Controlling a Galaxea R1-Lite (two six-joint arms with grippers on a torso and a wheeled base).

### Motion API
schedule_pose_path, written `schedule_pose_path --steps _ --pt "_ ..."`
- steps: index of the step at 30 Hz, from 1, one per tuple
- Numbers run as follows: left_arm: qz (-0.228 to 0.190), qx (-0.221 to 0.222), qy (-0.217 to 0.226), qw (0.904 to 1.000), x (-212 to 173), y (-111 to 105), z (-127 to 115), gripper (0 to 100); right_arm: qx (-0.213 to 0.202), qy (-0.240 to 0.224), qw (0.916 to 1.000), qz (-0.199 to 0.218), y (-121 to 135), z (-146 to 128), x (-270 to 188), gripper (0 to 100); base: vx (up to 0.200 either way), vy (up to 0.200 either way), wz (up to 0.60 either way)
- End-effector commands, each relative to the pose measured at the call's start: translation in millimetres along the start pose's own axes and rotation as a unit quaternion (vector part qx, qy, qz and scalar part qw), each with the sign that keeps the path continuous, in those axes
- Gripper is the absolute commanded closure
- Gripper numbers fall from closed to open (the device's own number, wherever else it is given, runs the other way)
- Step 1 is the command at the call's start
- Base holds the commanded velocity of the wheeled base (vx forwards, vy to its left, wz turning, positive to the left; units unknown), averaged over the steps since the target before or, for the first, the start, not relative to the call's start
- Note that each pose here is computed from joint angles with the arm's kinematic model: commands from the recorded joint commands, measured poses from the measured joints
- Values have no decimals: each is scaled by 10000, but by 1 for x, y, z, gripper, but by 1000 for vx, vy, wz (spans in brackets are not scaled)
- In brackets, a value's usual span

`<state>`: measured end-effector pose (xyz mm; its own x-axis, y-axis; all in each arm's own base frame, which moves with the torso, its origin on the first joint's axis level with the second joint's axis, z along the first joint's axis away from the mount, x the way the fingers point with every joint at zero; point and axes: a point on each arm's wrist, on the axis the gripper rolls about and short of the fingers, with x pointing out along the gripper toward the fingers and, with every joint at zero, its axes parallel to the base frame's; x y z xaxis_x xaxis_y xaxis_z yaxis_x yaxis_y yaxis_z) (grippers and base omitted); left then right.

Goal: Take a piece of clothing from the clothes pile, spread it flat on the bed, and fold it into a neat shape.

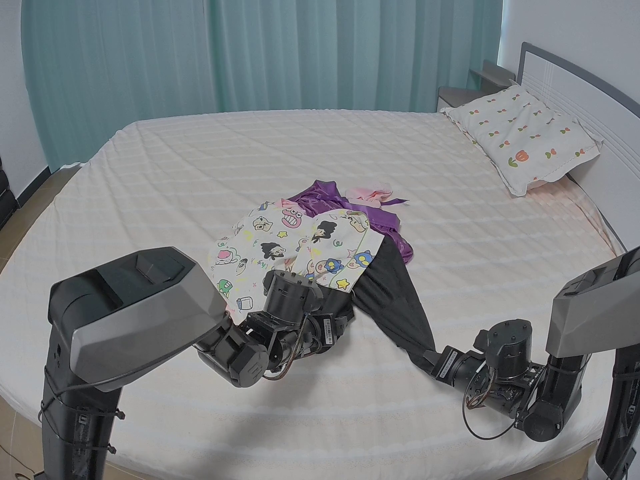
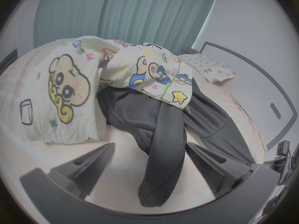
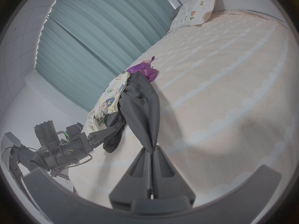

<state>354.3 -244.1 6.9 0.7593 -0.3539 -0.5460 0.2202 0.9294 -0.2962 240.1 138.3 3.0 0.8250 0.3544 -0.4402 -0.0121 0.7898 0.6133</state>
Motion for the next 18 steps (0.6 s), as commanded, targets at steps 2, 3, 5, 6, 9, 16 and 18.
schedule_pose_path --steps 2,3,5,6,9,16,18 --pt "-23 -48 -16 10000 9 -1 -3 100 24 -16 10000 7 0 0 1 100 0 0 0" --pt "-26 -145 -24 9999 8 -2 -3 100 76 -58 9999 52 1 2 0 100 0 0 0" --pt "-49 -371 -97 9993 4 -3 1 100 176 -151 9996 153 4 4 0 100 0 0 0" --pt "-55 -433 -155 9989 2 -4 4 100 187 -172 9995 175 4 5 0 100 0 0 0" --pt "-161 -792 -426 9958 -23 -6 19 100 249 -336 9986 323 9 10 -2 100 0 0 0" --pt "-696 -1011 -1411 9824 -140 -13 78 100 522 -1287 9802 1410 52 61 -43 100 0 0 0" --pt "-744 -1059 -1750 9760 -168 -15 94 100 419 -1729 9676 1790 67 81 -57 100 0 0 0"
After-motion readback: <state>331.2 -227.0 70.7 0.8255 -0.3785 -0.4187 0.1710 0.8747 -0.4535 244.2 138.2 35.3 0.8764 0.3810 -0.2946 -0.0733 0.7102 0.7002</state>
